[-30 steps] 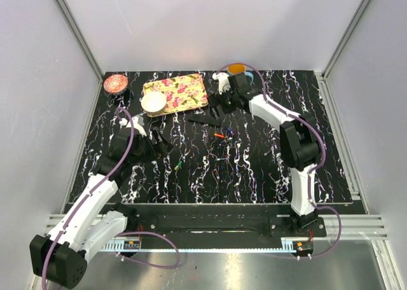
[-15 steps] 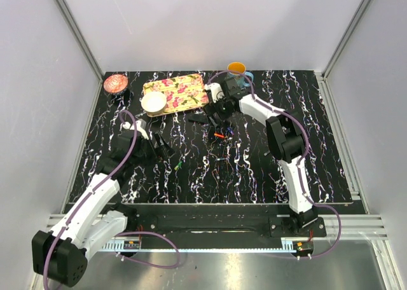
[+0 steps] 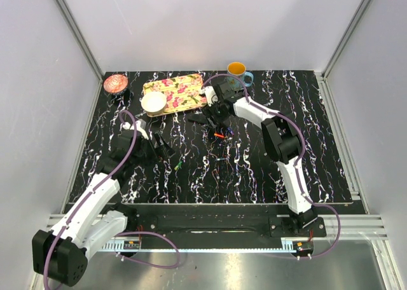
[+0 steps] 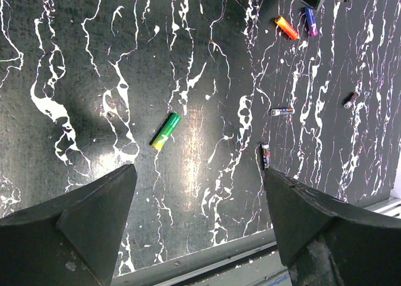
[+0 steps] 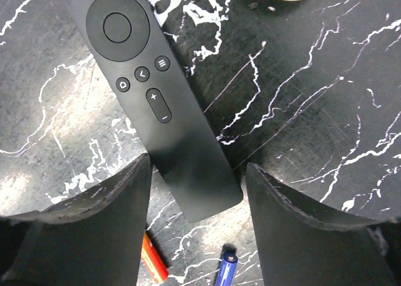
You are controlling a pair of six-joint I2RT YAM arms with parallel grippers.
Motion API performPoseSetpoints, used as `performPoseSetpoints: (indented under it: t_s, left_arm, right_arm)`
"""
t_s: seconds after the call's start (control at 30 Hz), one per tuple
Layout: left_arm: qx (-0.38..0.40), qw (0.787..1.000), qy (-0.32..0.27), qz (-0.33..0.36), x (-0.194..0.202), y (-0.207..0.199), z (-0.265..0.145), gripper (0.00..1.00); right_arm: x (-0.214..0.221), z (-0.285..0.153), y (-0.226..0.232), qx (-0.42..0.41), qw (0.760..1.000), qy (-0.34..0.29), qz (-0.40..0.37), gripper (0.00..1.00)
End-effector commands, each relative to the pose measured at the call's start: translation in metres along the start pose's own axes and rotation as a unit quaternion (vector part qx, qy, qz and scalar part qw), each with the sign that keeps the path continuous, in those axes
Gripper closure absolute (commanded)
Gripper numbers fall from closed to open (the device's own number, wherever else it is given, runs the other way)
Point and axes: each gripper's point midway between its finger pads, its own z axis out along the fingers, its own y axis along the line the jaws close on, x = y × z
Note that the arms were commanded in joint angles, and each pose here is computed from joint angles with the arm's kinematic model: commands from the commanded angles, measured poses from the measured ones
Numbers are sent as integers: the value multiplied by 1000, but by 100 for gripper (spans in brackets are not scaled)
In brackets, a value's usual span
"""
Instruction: Load the batteries into the remote control
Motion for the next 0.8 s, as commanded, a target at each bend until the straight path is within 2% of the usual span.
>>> performPoseSetpoints:
  t_s: [0.0,0.17,0.2,0.3,0.47,0.6,0.77]
  left_arm:
    - [16,1000,-10,-9,-5,-6,1,13]
    - [-5,1000,-21,-21,-7,2,4,14]
    - [-8,999,-21,-25,-7,4,5,14]
    - [-10,999,-23,-32,-8,4,7,14]
    - [-16,999,-27,-36,-11,5,7,15]
    - [-20,998,-39,-37,-15,5,5,15]
    - [-30,997,-50,-41,-20,8,5,15]
  right_arm:
    - [6,0,7,12,1000,8,2,37]
    - [17,-5,27,40,999,20,26,46]
    - [16,-9,30,46,998,18,46,53]
    - [23,-10,45,62,995,27,67,63]
    - [42,-13,52,98,986,57,120,60]
    - [47,-22,64,103,970,59,210,60]
    - [63,-29,87,94,950,73,288,60]
